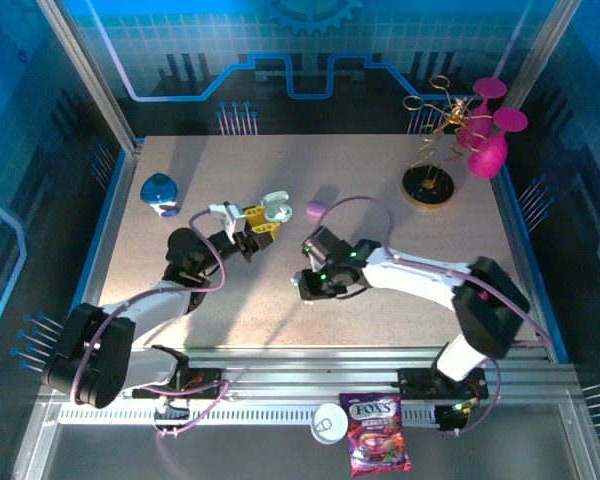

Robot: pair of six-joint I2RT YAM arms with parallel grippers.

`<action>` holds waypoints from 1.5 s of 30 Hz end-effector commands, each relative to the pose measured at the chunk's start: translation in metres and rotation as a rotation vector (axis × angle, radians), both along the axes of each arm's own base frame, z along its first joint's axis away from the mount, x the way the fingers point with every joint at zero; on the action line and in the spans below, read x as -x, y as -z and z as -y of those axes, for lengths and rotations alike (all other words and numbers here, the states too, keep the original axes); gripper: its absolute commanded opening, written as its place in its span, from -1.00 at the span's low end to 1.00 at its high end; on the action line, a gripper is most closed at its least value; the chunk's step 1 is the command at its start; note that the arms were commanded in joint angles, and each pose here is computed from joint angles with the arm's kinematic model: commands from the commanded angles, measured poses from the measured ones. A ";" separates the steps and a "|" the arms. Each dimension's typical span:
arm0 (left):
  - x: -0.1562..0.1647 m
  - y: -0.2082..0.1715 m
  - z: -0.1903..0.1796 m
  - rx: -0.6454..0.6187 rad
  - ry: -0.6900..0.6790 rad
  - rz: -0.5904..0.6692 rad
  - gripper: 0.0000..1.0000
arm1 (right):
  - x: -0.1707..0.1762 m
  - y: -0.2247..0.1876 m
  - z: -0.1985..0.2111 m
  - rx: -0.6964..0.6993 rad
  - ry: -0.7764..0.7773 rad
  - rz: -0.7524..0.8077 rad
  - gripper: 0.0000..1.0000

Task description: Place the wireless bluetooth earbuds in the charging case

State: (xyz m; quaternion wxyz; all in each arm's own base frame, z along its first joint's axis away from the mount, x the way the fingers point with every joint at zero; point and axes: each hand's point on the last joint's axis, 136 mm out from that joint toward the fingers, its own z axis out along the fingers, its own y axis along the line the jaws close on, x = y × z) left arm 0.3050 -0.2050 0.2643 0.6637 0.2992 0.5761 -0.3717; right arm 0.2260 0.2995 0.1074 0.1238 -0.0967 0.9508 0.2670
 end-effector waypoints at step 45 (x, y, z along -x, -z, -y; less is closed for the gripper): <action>0.017 0.004 0.066 0.007 0.111 0.072 -0.62 | -0.062 -0.176 -0.015 -0.460 0.066 0.599 -0.73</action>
